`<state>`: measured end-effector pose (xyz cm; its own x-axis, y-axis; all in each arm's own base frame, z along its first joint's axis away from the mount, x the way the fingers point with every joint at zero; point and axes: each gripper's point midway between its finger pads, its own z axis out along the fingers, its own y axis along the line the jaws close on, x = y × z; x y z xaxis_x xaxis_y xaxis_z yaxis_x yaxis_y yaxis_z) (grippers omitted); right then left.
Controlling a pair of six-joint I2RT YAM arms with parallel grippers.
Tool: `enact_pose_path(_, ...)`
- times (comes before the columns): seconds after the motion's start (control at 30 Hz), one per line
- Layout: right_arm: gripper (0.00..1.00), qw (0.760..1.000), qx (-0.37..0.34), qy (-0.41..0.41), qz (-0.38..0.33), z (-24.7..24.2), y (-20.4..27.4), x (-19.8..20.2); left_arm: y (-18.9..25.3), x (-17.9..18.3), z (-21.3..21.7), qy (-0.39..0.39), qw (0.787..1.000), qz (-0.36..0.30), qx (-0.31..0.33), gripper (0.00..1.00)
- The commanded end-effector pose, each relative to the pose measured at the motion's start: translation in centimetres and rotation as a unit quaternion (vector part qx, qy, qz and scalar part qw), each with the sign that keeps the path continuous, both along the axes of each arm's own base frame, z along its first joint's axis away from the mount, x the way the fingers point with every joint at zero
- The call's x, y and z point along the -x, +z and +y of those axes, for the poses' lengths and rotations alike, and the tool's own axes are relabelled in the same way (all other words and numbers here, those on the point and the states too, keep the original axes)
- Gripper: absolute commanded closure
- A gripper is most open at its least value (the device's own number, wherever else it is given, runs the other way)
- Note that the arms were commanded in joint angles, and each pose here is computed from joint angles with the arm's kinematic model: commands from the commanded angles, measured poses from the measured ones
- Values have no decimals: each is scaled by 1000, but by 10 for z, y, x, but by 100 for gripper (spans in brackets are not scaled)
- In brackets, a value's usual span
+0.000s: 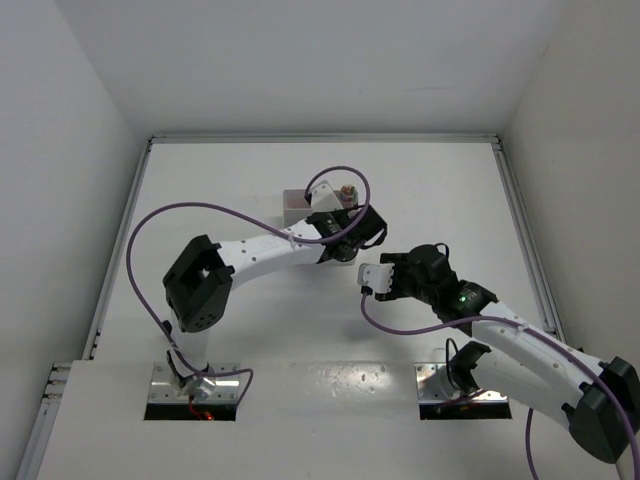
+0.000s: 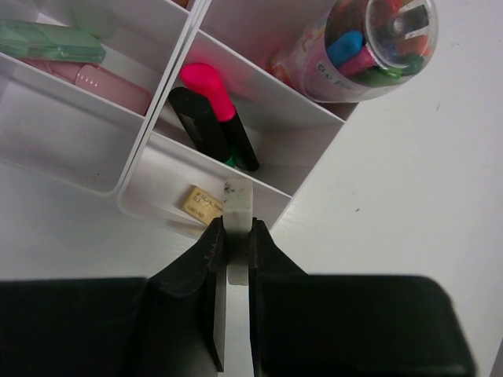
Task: Sort the stationery into containers
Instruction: Place the stationery in the storage box.
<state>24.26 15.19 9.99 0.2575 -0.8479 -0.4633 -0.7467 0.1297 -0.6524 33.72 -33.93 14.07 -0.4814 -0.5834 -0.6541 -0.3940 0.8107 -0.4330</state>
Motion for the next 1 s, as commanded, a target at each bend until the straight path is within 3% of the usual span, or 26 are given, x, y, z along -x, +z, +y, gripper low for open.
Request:
enact_pose_path(0.0, 45, 1000, -10, -12, -12, 0, 6, -5, 7, -11, -1, 20, 999, -22, 12, 88)
enact_pose_path(0.3, 45, 1000, -10, -12, -12, 0, 6, -5, -6, -13, -1, 22, 1000, -17, -3, 73)
enact_pose_path(0.67, 45, 1000, -10, -12, -12, 0, 6, -5, -15, -16, 2, 24, 1000, -11, -15, 68)
enact_pose_path(0.73, 44, 1000, -8, -12, -8, -1, 2, -4, -15, -16, 2, 24, 1000, -11, -15, 62)
enact_pose_path(0.97, 44, 1000, -8, -17, -8, -3, 2, -5, -11, -20, 8, 29, 999, -17, -18, 61)
